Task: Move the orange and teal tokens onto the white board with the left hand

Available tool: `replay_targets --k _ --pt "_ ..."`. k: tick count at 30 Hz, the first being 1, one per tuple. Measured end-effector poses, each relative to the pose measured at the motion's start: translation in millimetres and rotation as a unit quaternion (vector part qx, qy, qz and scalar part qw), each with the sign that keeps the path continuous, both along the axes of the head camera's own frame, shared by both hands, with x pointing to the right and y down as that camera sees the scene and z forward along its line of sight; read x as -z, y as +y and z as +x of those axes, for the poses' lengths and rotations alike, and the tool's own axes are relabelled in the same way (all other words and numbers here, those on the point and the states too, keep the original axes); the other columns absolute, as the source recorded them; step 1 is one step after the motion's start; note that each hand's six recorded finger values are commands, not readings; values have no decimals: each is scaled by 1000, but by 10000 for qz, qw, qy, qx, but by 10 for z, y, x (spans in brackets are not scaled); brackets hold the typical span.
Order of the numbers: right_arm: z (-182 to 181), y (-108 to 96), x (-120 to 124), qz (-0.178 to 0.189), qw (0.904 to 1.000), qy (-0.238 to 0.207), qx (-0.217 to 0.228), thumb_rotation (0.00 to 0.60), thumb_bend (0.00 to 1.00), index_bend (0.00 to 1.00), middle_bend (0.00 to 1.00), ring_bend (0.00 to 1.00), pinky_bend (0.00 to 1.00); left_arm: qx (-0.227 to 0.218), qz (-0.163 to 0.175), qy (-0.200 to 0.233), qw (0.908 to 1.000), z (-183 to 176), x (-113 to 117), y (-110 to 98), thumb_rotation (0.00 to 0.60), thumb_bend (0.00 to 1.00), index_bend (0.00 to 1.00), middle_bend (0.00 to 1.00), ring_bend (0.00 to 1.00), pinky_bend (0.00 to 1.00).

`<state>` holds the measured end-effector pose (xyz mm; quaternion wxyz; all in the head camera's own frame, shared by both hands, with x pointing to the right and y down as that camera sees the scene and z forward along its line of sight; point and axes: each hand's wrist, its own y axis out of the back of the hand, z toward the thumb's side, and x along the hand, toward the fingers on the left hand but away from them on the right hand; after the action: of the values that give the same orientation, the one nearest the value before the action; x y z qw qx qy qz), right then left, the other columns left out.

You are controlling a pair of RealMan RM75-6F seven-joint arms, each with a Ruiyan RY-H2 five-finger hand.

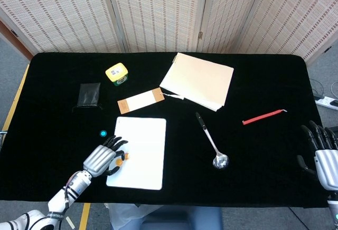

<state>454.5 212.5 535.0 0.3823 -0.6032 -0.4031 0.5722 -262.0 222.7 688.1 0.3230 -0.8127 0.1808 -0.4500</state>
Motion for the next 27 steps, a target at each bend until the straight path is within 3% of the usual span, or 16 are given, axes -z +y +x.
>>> replay_targets --k 12,23,27 --pt "5 12 -1 -17 10000 24 -26 600 428 0 0 0 0 -288 -179 -64 9994 515 -256 -199 600 411 485 152 0 0" --pt "35 19 16 -1 10000 37 -74 600 428 0 0 0 0 -334 -303 -138 9989 632 -331 -215 600 410 455 152 0 0" --pt "38 16 17 12 10000 36 -83 600 428 0 0 0 0 -359 -370 -153 9986 644 -339 -181 600 408 385 131 0 0"
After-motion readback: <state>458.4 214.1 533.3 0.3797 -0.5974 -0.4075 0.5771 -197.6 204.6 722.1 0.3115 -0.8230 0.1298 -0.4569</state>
